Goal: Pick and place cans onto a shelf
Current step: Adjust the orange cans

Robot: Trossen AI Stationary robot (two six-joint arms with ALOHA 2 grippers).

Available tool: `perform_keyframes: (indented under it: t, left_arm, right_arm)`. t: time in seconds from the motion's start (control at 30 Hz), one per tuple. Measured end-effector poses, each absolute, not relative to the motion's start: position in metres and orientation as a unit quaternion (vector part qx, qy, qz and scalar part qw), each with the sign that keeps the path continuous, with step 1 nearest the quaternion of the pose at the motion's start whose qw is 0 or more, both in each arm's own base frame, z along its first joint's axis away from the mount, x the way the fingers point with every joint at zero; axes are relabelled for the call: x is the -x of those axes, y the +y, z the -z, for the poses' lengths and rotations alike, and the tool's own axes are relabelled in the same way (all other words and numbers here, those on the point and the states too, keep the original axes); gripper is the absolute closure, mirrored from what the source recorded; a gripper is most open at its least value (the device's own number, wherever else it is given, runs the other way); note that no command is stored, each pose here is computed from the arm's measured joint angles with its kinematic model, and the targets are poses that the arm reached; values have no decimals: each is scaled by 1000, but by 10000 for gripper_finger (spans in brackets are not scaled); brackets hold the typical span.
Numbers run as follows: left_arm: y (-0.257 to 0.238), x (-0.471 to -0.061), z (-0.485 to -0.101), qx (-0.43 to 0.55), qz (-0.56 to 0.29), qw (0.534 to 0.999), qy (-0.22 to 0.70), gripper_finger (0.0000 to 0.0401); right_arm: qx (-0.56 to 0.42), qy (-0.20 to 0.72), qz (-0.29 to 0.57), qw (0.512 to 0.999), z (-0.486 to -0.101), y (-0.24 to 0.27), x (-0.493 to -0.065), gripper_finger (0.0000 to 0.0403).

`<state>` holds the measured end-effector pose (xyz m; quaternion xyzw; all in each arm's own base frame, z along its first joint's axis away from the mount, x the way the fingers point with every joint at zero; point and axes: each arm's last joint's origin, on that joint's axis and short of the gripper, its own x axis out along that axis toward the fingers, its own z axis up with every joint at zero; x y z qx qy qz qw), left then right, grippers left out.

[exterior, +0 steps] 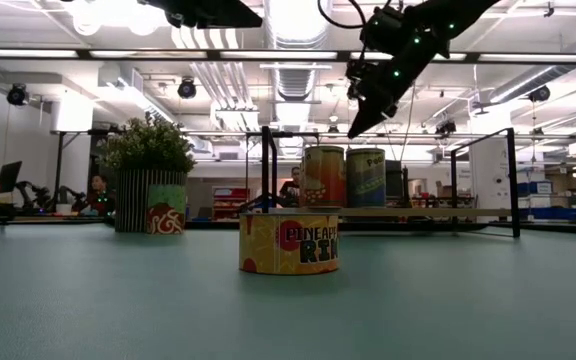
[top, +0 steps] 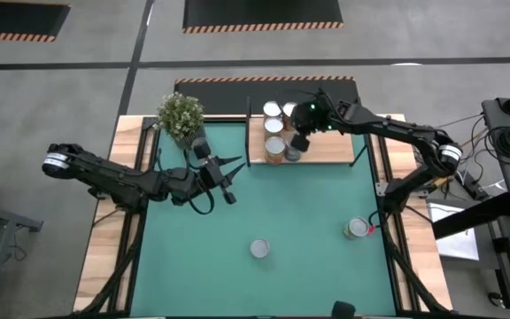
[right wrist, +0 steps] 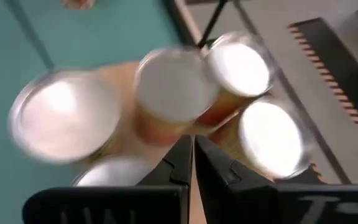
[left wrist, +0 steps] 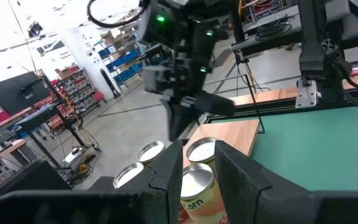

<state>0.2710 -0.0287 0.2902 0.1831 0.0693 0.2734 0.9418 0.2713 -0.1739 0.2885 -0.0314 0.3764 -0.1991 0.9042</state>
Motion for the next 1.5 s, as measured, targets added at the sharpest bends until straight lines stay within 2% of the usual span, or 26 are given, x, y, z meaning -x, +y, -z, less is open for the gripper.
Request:
perform_keyframes:
  t: [0.3,0.6,0.93,1.5]
  left_arm:
    - [-29,-271,-297,-203,-274,938,67,326]
    - [-29,-266,-297,-205,-270,938,77,327]
    - [-29,-266,-297,-202,-270,938,77,326]
    - [-29,-266,-297,-200,-270,939,76,326]
  right_arm:
    - [30,370,241,897,-298,-224,-282,394]
    - [0,434,246,867,-274,-271,-289,394]
    - [-35,459,217,861,-269,-267,-288,394]
    - [-45,467,198,860,-284,-241,-288,394]
